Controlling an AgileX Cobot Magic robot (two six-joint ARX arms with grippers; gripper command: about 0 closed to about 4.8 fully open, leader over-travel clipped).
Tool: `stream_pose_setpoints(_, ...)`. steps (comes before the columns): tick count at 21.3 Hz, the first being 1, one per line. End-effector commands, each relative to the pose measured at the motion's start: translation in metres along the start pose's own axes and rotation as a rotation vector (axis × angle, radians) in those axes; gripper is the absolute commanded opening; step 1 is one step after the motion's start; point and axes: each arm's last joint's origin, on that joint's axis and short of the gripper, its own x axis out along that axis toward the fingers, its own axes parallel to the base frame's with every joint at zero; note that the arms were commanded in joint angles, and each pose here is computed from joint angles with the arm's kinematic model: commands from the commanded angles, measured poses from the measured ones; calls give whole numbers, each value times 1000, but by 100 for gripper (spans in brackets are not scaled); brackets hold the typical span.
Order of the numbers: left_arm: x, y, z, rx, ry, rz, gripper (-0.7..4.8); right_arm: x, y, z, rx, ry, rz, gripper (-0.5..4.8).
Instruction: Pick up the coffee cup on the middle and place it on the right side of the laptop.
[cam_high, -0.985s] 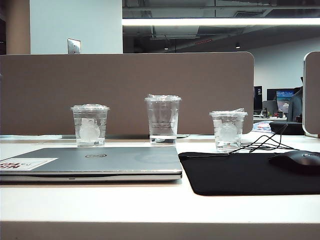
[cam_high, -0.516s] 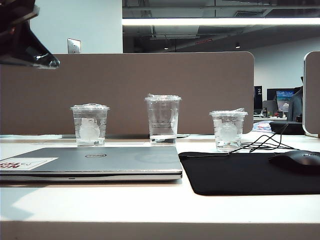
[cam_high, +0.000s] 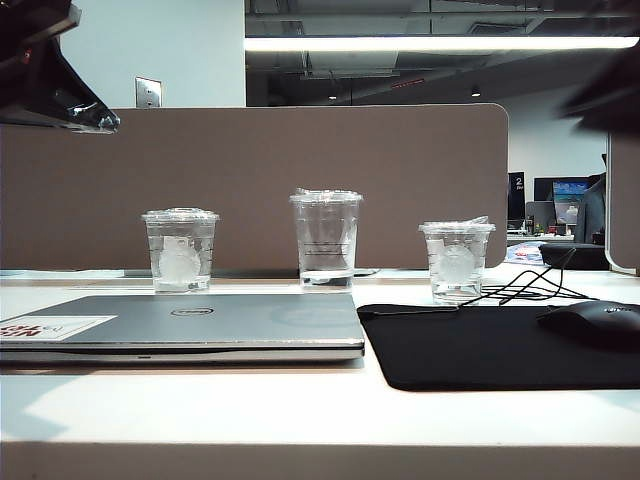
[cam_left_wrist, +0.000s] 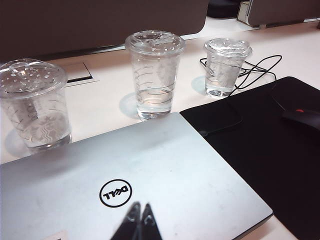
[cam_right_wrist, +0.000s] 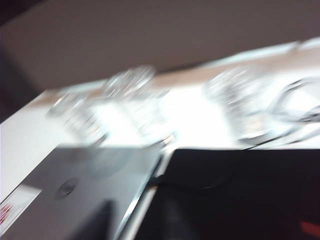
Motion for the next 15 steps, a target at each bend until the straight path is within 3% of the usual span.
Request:
stream_pose_setpoints(1, 0, 0, 4, 5, -22, 1, -5, 57, 10, 4, -34, 10, 180, 473)
stream_pose_setpoints(7, 0, 0, 3, 5, -21, 0, -5, 179, 5, -28, -103, 121, 245, 479)
stream_pose_setpoints(15, 0, 0, 3, 5, -20, 2, -5, 237, -7, -51, -210, 144, 193, 479)
